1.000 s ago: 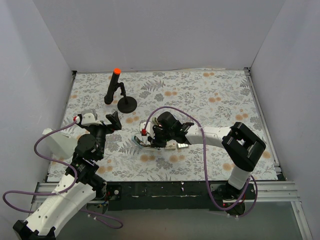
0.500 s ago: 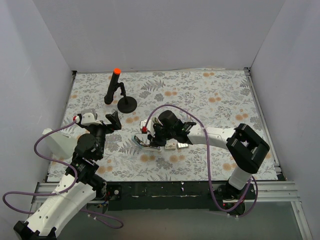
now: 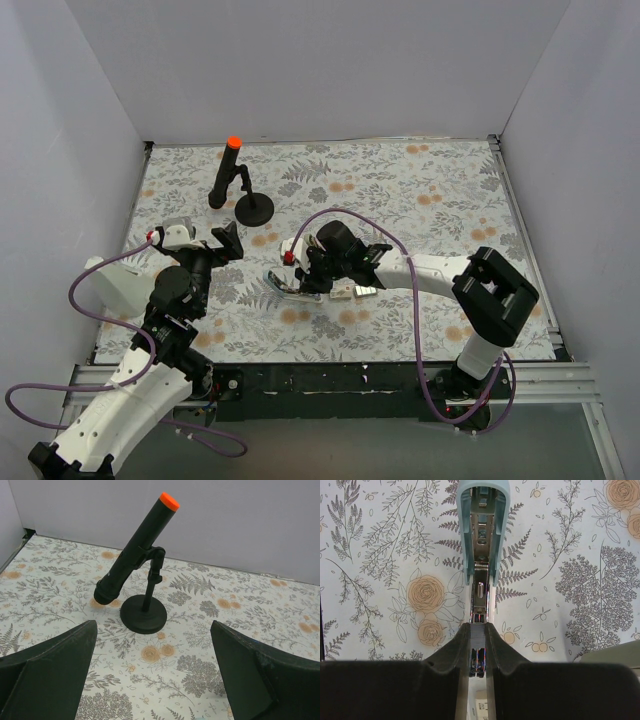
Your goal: Load the staples into the stapler
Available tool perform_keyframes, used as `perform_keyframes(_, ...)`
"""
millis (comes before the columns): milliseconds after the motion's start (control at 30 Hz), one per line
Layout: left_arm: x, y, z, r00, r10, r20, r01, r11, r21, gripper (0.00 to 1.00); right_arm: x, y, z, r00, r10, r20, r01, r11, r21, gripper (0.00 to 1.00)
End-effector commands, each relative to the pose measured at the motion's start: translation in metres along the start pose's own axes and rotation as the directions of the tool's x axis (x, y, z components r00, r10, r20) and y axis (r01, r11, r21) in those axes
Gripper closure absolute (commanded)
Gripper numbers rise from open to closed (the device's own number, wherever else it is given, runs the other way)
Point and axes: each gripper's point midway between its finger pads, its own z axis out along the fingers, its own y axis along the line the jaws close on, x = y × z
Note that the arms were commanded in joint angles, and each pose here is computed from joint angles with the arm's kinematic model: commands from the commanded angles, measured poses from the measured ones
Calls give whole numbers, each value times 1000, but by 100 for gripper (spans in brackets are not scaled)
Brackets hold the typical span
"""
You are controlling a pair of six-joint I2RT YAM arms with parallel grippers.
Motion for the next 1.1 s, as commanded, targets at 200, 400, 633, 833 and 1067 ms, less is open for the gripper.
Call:
perform_keyframes(200,-9,-2,1,1000,-10,9,10,1000,9,2,11,-3,3,999,41,-27,-41,999,11,94)
perform_keyframes(400,-8,-2,1,1000,-10,6,10,1000,11,2,15,-4,3,998,56,-36,-55,998,17,94)
perform_keyframes(633,-9,-2,1,1000,-13,7,13,1000,13,2,18,-6,4,997,64,-39,-63,998,21,94)
perform_keyframes(833,-8,-3,1,1000,-14,5,14,1000,16,2,19,-3,5,997,70,-41,-70,998,4,94)
perform_keyframes(1067,-6,-2,1,1000,-12,0,12,1000,16,2,19,-1,5,996,74,-42,-74,997,-5,95)
